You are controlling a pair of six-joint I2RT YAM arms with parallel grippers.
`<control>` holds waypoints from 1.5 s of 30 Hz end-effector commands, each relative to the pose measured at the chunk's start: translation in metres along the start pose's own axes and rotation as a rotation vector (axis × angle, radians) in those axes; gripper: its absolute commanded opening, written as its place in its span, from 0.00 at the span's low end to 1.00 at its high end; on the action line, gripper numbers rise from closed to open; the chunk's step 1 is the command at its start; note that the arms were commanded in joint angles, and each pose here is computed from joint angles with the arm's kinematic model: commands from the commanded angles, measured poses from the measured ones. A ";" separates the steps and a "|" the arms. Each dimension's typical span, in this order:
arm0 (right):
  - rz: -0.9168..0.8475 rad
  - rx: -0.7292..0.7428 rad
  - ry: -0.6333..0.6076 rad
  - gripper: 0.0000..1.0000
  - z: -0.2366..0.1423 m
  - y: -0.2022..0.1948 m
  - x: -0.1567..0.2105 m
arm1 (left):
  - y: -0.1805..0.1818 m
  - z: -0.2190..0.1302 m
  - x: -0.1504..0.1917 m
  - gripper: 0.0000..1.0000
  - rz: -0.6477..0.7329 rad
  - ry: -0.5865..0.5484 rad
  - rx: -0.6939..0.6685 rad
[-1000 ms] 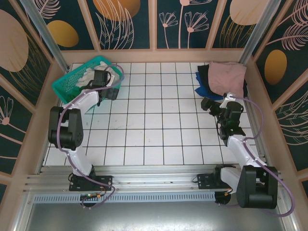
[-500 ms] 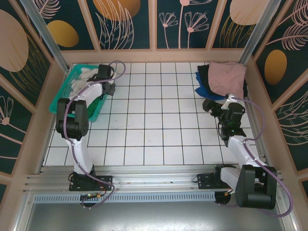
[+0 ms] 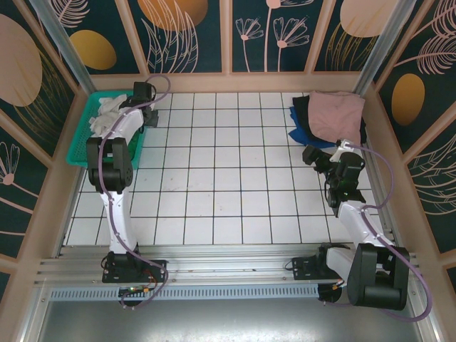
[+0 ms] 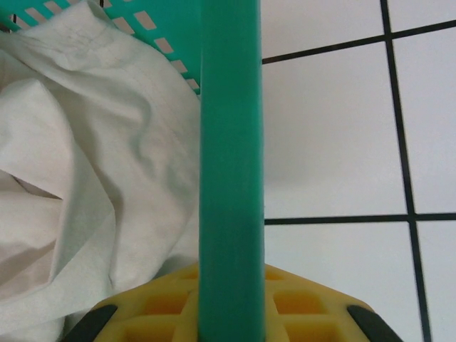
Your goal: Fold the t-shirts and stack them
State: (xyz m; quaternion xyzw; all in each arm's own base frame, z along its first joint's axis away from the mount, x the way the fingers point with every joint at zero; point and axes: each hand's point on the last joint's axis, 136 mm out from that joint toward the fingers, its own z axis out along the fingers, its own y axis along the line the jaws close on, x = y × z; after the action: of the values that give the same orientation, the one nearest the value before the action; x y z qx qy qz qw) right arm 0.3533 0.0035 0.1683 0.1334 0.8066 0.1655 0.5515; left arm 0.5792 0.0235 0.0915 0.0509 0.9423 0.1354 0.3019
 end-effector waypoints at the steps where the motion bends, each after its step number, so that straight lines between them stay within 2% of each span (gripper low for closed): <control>1: -0.003 0.029 -0.014 0.99 0.000 -0.009 0.001 | 0.014 0.008 -0.026 0.06 0.030 -0.063 -0.038; 3: 0.012 0.031 -0.008 0.99 0.000 -0.009 0.001 | 0.017 0.014 -0.026 0.05 0.031 -0.054 -0.045; 5: 0.028 0.018 0.012 0.99 0.000 -0.006 0.004 | 0.019 0.018 -0.026 0.12 0.014 -0.052 -0.048; 7: 0.047 0.012 0.030 0.99 -0.001 -0.004 0.006 | 0.017 0.014 -0.031 0.30 -0.005 -0.056 -0.021; 8: 0.054 0.009 0.035 0.99 -0.002 -0.003 0.005 | 0.016 0.008 -0.035 0.47 -0.021 -0.068 -0.007; 9: 0.063 0.009 0.037 0.99 -0.003 -0.002 0.005 | 0.016 0.001 -0.039 0.59 -0.036 -0.079 0.004; 11: 0.080 0.003 0.038 0.99 -0.005 0.001 0.000 | 0.015 -0.022 -0.048 0.68 -0.071 -0.103 0.044; 13: 0.087 -0.009 0.037 0.99 -0.008 0.007 -0.007 | 0.017 -0.047 -0.055 0.75 -0.120 -0.136 0.076; 19: 0.075 -0.006 0.027 0.99 -0.011 0.027 -0.022 | 0.013 -0.114 -0.058 0.83 -0.276 -0.220 0.191; 22: 0.036 -0.015 0.046 0.99 -0.007 0.042 -0.021 | 0.019 -0.130 -0.039 0.87 -0.352 -0.211 0.173; 25: -0.020 -0.024 0.088 0.99 -0.001 0.056 -0.014 | 0.036 -0.140 -0.009 0.98 -0.462 -0.216 0.101; 27: -0.049 -0.028 0.115 0.99 0.003 0.062 -0.007 | 0.055 -0.145 0.011 0.99 -0.544 -0.230 0.063; 33: -0.101 -0.034 0.149 0.99 0.007 0.064 0.008 | 0.120 -0.126 0.089 0.99 -0.807 -0.162 -0.067; 37: -0.123 -0.043 0.159 0.93 0.005 0.060 0.020 | 0.129 -0.112 0.119 0.94 -0.828 -0.100 -0.120; 45: -0.136 -0.061 0.193 0.86 0.009 0.061 0.031 | 0.122 -0.084 0.128 0.85 -0.798 -0.009 -0.118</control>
State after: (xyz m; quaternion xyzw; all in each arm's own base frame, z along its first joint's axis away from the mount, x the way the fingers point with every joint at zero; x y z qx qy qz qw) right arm 0.3508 0.0675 0.1625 0.0610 0.8602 0.1637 0.4791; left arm 0.4190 0.1409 0.1268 -0.3305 0.8770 0.0582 0.3439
